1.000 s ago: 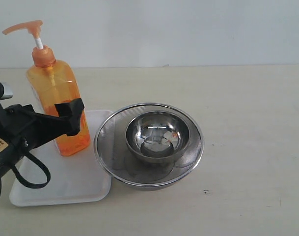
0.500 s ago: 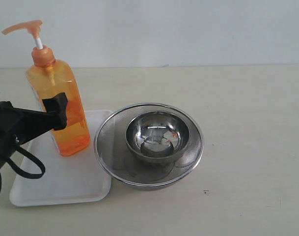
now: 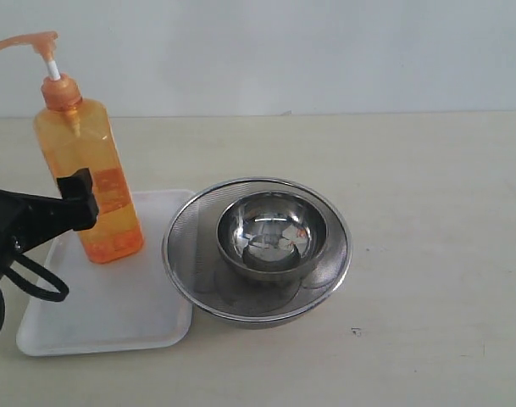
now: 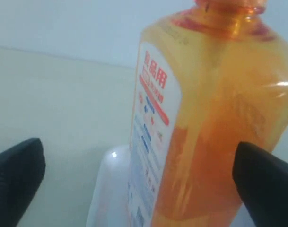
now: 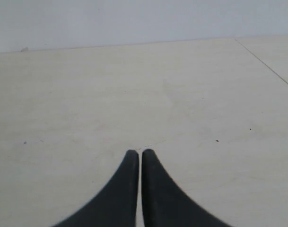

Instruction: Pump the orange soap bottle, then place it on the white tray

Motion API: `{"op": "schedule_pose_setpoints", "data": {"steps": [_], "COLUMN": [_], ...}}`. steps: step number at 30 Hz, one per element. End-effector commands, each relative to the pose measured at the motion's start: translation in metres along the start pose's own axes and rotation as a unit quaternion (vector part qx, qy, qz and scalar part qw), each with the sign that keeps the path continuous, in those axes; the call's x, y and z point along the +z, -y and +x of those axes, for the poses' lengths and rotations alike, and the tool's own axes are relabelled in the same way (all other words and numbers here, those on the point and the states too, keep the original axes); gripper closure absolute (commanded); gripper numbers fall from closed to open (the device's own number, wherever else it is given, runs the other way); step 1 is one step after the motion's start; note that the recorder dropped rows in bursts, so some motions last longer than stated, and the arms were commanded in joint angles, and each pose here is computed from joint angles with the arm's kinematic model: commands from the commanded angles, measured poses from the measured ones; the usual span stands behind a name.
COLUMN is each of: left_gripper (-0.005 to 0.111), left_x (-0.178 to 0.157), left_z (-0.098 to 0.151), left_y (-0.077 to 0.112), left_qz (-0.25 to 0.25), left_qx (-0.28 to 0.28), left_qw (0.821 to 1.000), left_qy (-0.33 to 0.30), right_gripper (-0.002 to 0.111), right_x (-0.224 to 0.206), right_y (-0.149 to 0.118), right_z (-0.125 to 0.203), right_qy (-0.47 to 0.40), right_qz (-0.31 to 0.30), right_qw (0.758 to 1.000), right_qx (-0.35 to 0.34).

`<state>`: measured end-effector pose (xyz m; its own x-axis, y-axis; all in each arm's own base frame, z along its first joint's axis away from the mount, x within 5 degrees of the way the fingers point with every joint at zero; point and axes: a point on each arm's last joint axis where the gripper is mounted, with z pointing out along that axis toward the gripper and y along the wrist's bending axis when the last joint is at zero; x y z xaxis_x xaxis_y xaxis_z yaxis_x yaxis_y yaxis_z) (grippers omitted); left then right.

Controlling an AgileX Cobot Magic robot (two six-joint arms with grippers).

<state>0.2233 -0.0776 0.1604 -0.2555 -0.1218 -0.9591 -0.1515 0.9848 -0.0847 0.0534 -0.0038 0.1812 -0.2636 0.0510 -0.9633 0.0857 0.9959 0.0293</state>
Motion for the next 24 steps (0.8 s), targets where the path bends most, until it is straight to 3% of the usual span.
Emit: {"op": "schedule_pose_setpoints", "data": {"steps": [1, 6, 8, 11, 13, 19, 24], "left_gripper": [-0.003, -0.003, -0.003, -0.003, -0.003, -0.003, -0.003], "left_x": [0.0, 0.0, 0.0, -0.004, -0.005, -0.005, -0.005], "left_z": [-0.001, -0.002, -0.001, 0.002, 0.001, -0.008, -0.008], "left_y": [-0.007, -0.007, 0.001, 0.021, 0.027, 0.026, 0.025], "left_qz": [-0.043, -0.044, 0.003, 0.115, 0.147, 0.142, 0.135], "left_qx": [-0.005, 0.017, 0.032, 0.067, 0.051, 0.029, 0.01], "left_qw": [0.999, 0.999, 0.999, 0.991, 0.988, 0.989, 0.99], "left_qy": [0.005, 0.009, -0.001, -0.016, -0.015, 0.035, 0.03], "right_gripper": [0.108, 0.108, 0.108, 0.108, 0.108, 0.108, 0.108], "right_x": [0.0, 0.0, 0.0, 0.0, 0.0, 0.0, 0.0], "right_y": [0.0, 0.0, 0.0, 0.0, 0.0, 0.0, 0.0], "right_z": [-0.001, 0.0, 0.0, 0.0, 0.0, 0.0, 0.0], "right_qy": [0.007, 0.004, 0.004, 0.004, 0.004, 0.004, 0.004], "right_qz": [0.002, 0.002, 0.002, 0.002, 0.002, 0.002, 0.002], "right_qw": [1.0, 1.0, 1.0, 1.0, 1.0, 1.0, 1.0], "right_qx": [-0.004, -0.004, -0.004, -0.004, -0.004, -0.004, -0.004]}}
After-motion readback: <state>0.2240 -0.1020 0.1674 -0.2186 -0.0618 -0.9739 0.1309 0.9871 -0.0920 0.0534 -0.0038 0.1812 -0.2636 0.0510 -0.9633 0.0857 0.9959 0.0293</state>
